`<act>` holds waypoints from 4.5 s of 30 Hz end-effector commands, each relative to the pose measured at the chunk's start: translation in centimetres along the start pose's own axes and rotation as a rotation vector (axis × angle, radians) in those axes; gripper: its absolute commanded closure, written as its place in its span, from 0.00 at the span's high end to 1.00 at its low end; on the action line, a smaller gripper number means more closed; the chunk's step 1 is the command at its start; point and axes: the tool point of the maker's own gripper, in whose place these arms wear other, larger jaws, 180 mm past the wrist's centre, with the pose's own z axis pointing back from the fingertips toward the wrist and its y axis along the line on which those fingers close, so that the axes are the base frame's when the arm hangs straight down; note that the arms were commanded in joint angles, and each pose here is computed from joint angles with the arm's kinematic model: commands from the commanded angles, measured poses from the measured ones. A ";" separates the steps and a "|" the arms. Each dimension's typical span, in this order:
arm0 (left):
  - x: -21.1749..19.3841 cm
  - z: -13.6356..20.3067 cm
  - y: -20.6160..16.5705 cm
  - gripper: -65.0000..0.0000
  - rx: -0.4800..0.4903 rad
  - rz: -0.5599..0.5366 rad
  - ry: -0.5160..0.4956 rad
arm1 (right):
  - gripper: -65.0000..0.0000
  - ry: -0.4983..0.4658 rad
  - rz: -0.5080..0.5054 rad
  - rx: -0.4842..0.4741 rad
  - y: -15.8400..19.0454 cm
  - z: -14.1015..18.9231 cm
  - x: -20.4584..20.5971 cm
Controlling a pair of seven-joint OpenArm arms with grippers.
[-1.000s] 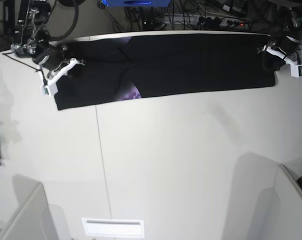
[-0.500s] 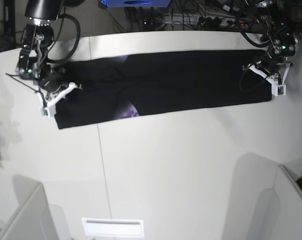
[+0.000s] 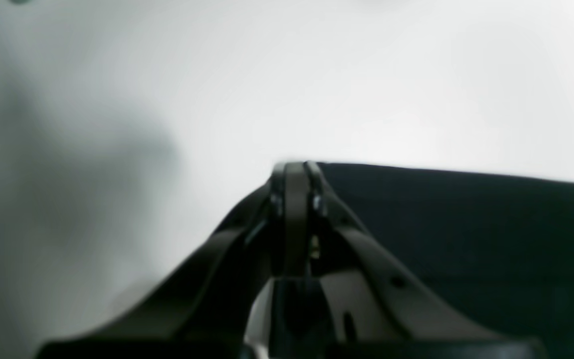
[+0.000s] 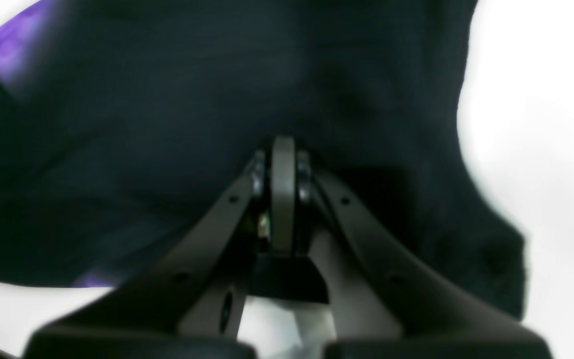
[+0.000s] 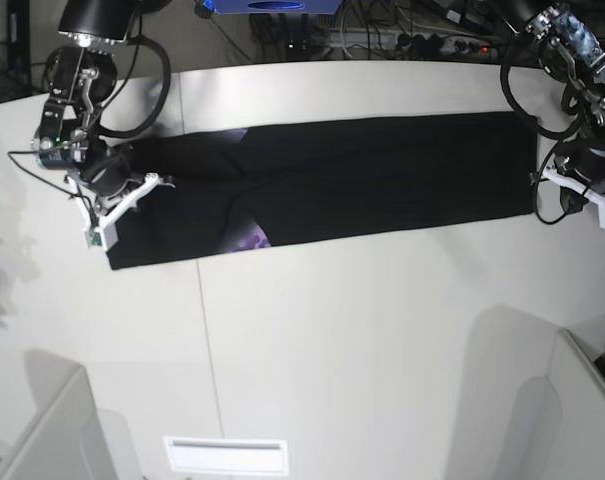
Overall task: Fold the T-shirt properly
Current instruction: 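Release the strip ends and reposition both grippers on the strip ends, then pull the strip ends with both grippers to straighten the strip, then fold the strip end held by the left gripper inward toward the right gripper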
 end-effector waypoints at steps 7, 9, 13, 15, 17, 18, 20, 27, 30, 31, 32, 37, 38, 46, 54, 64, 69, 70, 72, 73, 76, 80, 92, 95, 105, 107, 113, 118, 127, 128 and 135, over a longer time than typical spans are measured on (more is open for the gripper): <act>-1.6 3.9 1.8 0.00 -0.103 0.146 -0.040 | 0.00 -0.140 0.167 0.066 2.9 3.2 2.6; -2.3 4.8 2.9 0.00 -0.080 0.159 -0.031 | 0.00 -0.137 0.168 0.066 2.9 3.2 2.5; -3.6 5.6 4.0 0.53 -0.049 0.165 0.000 | 0.00 -0.119 0.169 0.067 2.9 3.1 1.7; -4.1 5.6 4.0 0.77 -0.051 0.161 0.015 | 0.00 -0.118 0.168 0.067 2.9 3.1 1.6; -4.7 5.3 3.9 0.92 -0.073 0.139 0.024 | 0.00 -0.107 0.166 0.067 2.8 3.1 1.2; -5.0 5.0 3.9 0.95 -0.090 0.128 0.021 | 0.00 -0.104 0.166 0.067 2.8 3.1 1.0; -6.2 4.3 4.3 0.96 -0.111 0.146 0.023 | 0.00 -0.103 0.165 0.067 2.8 3.1 1.0; -9.4 0.7 2.4 0.96 -0.214 0.211 0.083 | 0.00 -0.078 0.162 0.066 2.7 3.1 -0.2; -9.9 -0.2 1.6 0.96 -0.239 0.239 0.065 | 0.00 -0.078 0.162 0.066 2.7 3.2 -0.2; -10.2 -0.5 1.2 0.96 -0.250 0.245 0.072 | 0.00 -0.072 0.161 0.066 2.7 3.2 -0.5; -10.5 -0.8 0.9 0.96 -0.259 0.252 0.075 | 0.00 -0.069 0.161 0.065 2.7 3.2 -0.6; -11.8 -2.7 0.6 0.96 -0.237 0.235 0.130 | 0.00 -0.060 0.159 0.065 2.6 3.2 -1.0; -12.1 -3.0 0.8 0.96 -0.219 0.214 0.145 | 0.00 -0.057 0.159 0.065 2.6 3.2 -1.2; -13.2 -3.4 0.9 0.67 -0.194 0.192 0.182 | 0.00 -0.055 0.159 0.065 2.6 3.2 -1.2; -13.7 -3.6 1.1 0.00 -0.192 0.205 0.197 | 0.00 -0.055 0.159 0.065 2.6 3.2 -1.2; -13.9 -4.3 1.8 0.00 -0.181 0.237 0.201 | 0.00 -0.056 0.158 0.069 2.7 3.3 -1.2; -11.0 -3.4 3.0 0.00 -0.148 0.192 0.125 | 0.00 -0.086 0.098 0.192 4.6 3.7 -1.0; -10.2 -3.1 3.4 0.00 -0.135 0.185 0.103 | 0.00 -0.093 0.086 0.217 5.0 3.8 -0.9; -8.9 -2.5 3.8 0.00 -0.121 0.164 0.066 | 0.00 -0.100 0.074 0.238 5.3 4.0 -0.8; -8.4 -2.2 4.0 0.00 -0.114 0.153 0.055 | 0.00 -0.100 0.075 0.240 5.4 3.9 -0.8; -7.7 -1.1 3.9 0.00 -0.106 0.101 0.041 | 0.00 -0.099 0.077 0.242 5.5 3.9 -0.8; -6.5 0.3 3.0 0.00 -0.111 0.033 0.014 | 0.00 -0.100 0.075 0.240 5.4 3.9 -0.8; -5.0 1.7 -3.2 0.00 -0.220 -0.060 -0.037 | 0.00 -0.100 0.075 0.240 5.4 3.9 -0.8; -5.4 1.6 -5.2 0.00 -0.274 -0.082 -0.025 | 0.00 -0.100 0.074 0.238 5.3 4.0 -0.8; -6.1 0.9 -11.5 0.00 -0.397 -0.050 0.004 | 0.00 -0.100 0.070 0.236 5.3 3.8 -0.7; -6.5 0.8 -13.1 0.00 -0.434 -0.048 0.019 | 0.00 -0.100 0.068 0.235 5.2 3.8 -0.7; -7.2 0.6 -17.7 0.00 -0.534 -0.036 0.055 | 0.00 -0.098 0.067 0.233 5.2 3.8 -0.7; -7.5 0.8 -20.9 0.00 -0.597 -0.023 0.076 | 0.00 -0.098 0.067 0.233 5.2 3.8 -0.7; -7.9 1.3 -24.5 0.00 -0.668 0.008 0.092 | 0.00 -0.092 0.085 0.219 4.5 3.9 -0.7; -8.0 1.4 -25.0 0.00 -0.681 0.004 0.095 | 0.00 -0.094 0.088 0.215 4.4 3.9 -0.6; -8.2 2.0 -27.4 0.00 -0.739 -0.006 0.106 | 0.00 -0.094 0.088 0.215 4.4 3.9 -0.6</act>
